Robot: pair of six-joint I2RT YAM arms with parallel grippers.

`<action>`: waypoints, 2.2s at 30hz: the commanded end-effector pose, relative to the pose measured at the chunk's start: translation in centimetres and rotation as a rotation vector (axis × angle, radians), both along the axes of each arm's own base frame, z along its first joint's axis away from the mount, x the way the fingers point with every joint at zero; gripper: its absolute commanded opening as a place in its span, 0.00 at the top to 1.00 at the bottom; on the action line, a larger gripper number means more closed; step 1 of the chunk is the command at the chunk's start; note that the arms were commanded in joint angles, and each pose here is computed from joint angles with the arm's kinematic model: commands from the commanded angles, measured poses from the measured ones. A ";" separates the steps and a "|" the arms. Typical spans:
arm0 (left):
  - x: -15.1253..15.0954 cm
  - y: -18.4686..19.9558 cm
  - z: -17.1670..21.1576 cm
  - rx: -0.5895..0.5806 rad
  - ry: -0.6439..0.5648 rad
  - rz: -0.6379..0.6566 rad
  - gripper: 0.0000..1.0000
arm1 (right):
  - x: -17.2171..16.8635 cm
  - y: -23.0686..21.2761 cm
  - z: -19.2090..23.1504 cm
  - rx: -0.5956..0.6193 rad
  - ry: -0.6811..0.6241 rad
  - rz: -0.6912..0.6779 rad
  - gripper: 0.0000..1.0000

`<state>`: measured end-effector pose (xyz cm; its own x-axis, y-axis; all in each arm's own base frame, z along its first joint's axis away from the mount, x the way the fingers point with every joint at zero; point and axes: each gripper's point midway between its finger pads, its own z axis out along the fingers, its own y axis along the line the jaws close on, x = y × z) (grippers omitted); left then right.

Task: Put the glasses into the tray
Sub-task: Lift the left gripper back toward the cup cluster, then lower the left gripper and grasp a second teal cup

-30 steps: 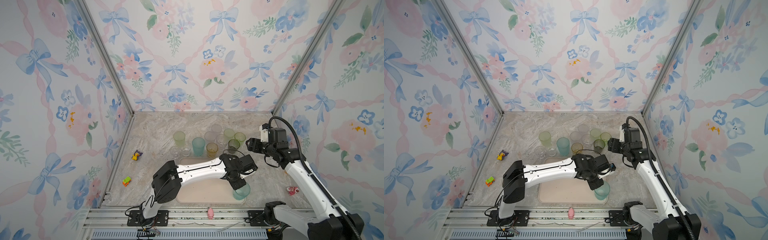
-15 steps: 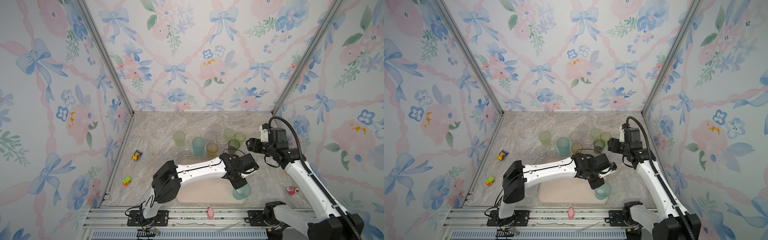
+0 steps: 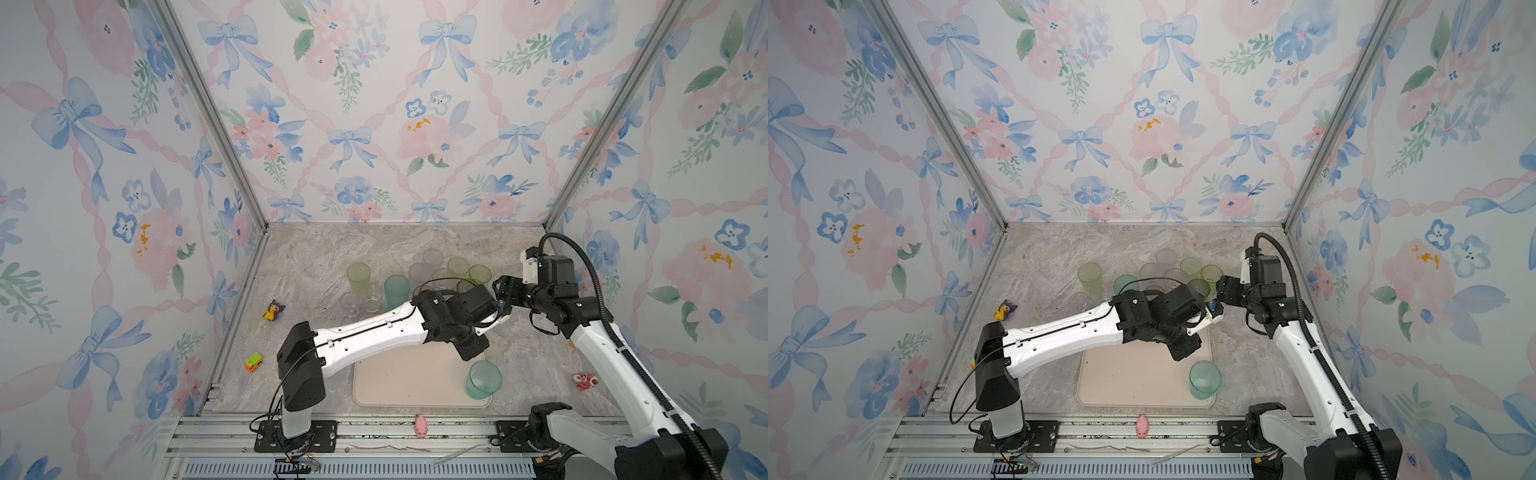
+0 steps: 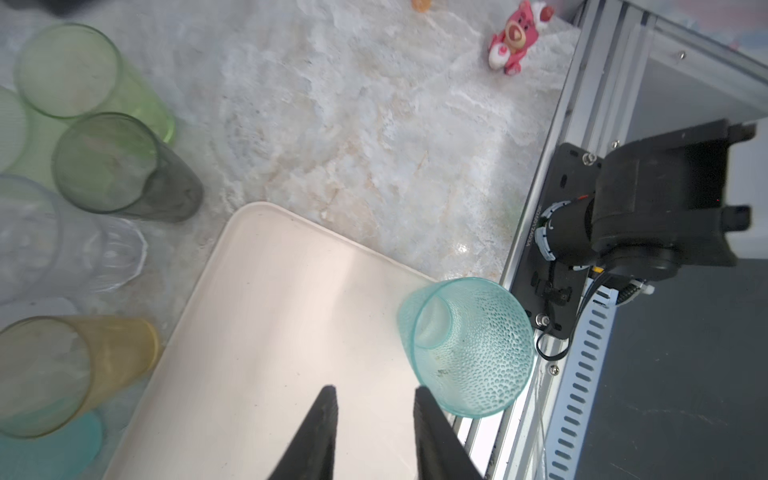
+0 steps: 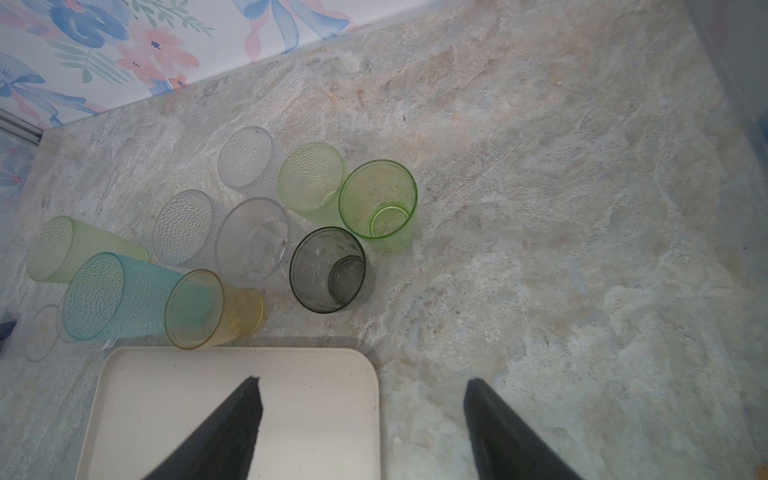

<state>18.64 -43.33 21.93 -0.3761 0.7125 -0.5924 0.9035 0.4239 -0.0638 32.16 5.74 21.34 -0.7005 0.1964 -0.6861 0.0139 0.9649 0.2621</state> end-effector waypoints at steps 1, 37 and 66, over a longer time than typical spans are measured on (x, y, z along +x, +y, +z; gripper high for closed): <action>5.7 4.9 2.0 -0.009 -0.065 0.170 0.67 | -0.3 -0.1 0.4 0.006 -0.013 0.005 0.21; 21.9 20.6 -7.4 0.227 0.029 0.537 0.68 | 0.1 1.0 0.7 0.012 -0.001 0.031 0.21; 22.4 20.4 -9.9 0.252 0.085 0.507 0.81 | 0.2 0.9 0.3 0.009 0.004 0.025 0.21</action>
